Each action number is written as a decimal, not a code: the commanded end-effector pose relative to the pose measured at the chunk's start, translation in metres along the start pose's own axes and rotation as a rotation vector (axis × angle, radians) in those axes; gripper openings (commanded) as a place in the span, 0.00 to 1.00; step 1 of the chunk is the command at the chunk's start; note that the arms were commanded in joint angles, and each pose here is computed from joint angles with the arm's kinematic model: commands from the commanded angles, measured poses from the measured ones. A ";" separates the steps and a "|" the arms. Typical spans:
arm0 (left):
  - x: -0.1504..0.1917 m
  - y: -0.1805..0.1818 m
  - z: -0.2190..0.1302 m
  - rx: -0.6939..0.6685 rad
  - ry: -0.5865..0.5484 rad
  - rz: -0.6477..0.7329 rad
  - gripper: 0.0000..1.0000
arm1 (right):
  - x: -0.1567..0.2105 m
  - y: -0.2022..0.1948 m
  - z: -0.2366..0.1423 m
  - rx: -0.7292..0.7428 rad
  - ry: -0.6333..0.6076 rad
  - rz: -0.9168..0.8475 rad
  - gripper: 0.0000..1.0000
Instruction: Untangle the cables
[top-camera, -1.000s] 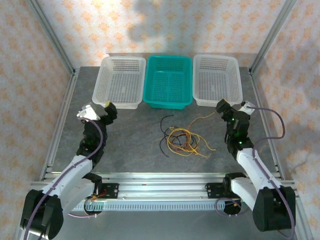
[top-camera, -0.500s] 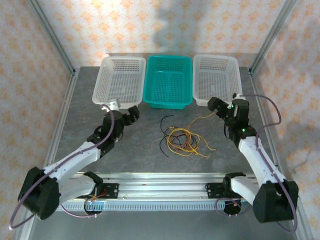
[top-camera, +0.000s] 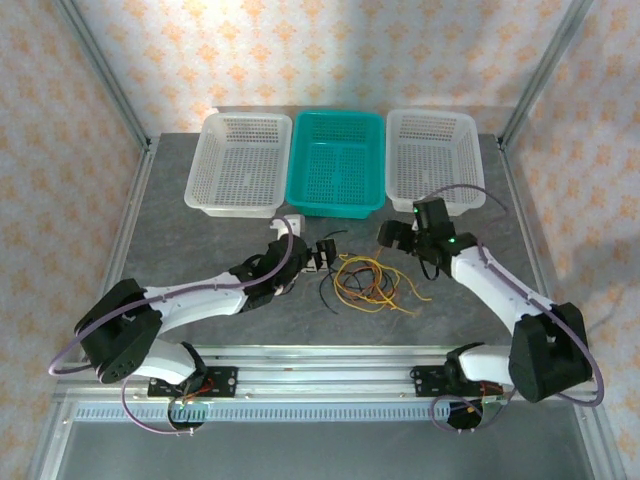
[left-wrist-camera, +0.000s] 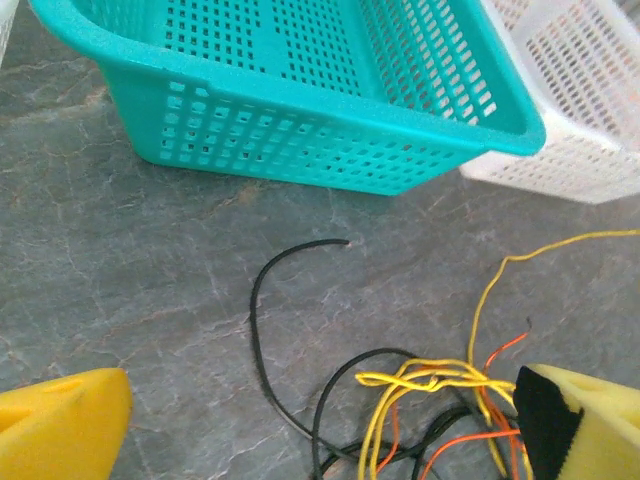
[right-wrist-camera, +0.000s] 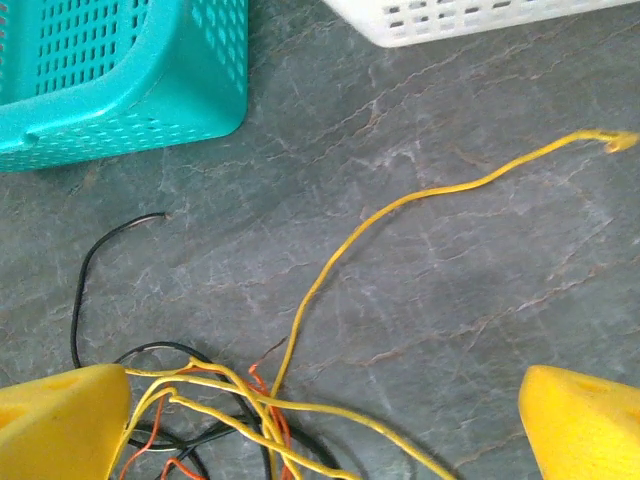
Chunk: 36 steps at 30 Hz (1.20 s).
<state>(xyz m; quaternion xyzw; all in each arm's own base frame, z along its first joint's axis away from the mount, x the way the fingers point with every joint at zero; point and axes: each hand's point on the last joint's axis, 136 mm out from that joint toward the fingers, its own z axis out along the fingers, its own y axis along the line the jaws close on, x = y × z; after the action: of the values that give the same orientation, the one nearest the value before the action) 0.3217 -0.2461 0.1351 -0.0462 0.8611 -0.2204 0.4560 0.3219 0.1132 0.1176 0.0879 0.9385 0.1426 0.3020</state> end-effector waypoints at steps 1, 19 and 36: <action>-0.001 0.001 -0.002 0.022 -0.031 -0.105 0.99 | -0.008 -0.004 0.000 0.088 -0.047 0.045 1.00; 0.008 -0.013 0.003 0.087 0.008 -0.094 0.99 | -0.037 -0.025 -0.021 0.346 -0.289 0.109 0.71; 0.031 -0.080 0.034 0.275 0.088 -0.056 0.99 | -0.065 -0.067 0.023 0.356 -0.343 0.094 0.71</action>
<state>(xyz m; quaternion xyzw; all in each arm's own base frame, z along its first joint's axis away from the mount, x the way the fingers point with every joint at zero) 0.3182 -0.3236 0.1120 -0.0069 0.8577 -0.3188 0.4034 0.3681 0.0449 0.1085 0.2076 0.8885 -0.0199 0.4088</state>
